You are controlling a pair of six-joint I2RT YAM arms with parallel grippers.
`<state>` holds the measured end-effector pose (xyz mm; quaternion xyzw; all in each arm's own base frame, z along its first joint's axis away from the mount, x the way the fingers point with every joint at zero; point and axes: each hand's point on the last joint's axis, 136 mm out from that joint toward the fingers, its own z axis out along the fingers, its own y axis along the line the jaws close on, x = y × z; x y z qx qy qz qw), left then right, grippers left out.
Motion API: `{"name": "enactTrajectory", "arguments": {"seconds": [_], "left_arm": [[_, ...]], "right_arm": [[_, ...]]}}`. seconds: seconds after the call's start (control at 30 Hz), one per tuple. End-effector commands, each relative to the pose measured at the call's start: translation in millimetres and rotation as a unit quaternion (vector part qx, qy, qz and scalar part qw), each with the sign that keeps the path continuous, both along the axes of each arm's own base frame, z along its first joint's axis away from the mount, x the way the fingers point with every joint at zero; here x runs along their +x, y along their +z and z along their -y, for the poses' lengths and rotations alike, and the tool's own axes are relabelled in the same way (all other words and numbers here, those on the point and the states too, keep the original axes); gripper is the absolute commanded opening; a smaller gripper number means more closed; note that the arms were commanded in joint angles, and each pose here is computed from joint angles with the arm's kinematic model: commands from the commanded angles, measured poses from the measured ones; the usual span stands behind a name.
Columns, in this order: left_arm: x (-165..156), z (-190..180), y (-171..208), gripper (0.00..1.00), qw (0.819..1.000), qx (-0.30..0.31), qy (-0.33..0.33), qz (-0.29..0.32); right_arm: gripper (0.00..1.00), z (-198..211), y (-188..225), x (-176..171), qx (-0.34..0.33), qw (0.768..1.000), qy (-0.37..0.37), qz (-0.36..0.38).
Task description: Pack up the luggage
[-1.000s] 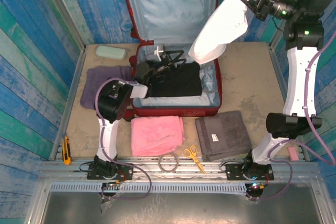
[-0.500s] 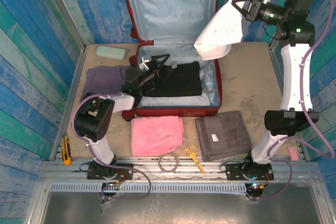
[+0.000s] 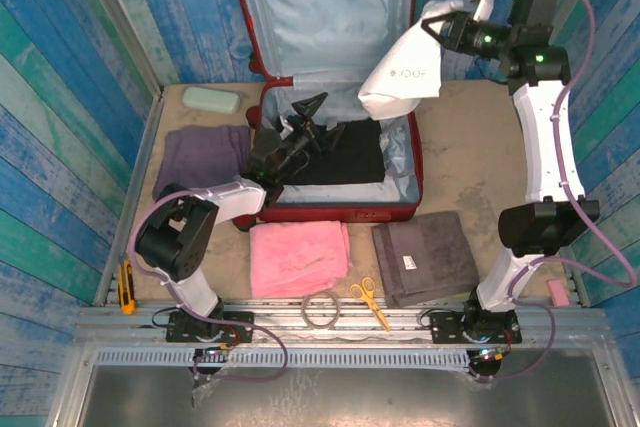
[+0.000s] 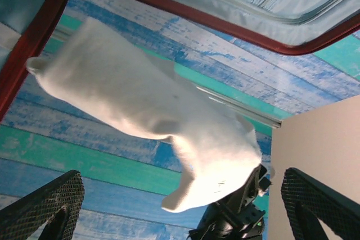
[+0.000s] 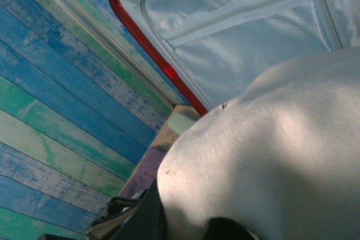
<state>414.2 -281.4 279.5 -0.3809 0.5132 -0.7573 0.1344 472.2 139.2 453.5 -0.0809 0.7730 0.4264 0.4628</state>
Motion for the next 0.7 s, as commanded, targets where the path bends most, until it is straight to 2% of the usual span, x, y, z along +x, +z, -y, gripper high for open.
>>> {"name": "enactTrajectory", "arguments": {"seconds": [0.0,0.27,0.67], "left_arm": [[2,-8,28,0.93,0.996,-0.083,0.011,-0.042],[6,11,39,0.93,0.995,-0.095,-0.001,-0.043],[22,32,25,0.93,0.992,-0.111,-0.014,-0.058]], "right_arm": [[0.00,-5,29,-12,0.005,0.999,0.003,0.050],[0.00,-11,23,-6,0.011,0.999,-0.006,0.038],[0.00,-28,22,-9,0.016,0.999,-0.003,0.028]]}}
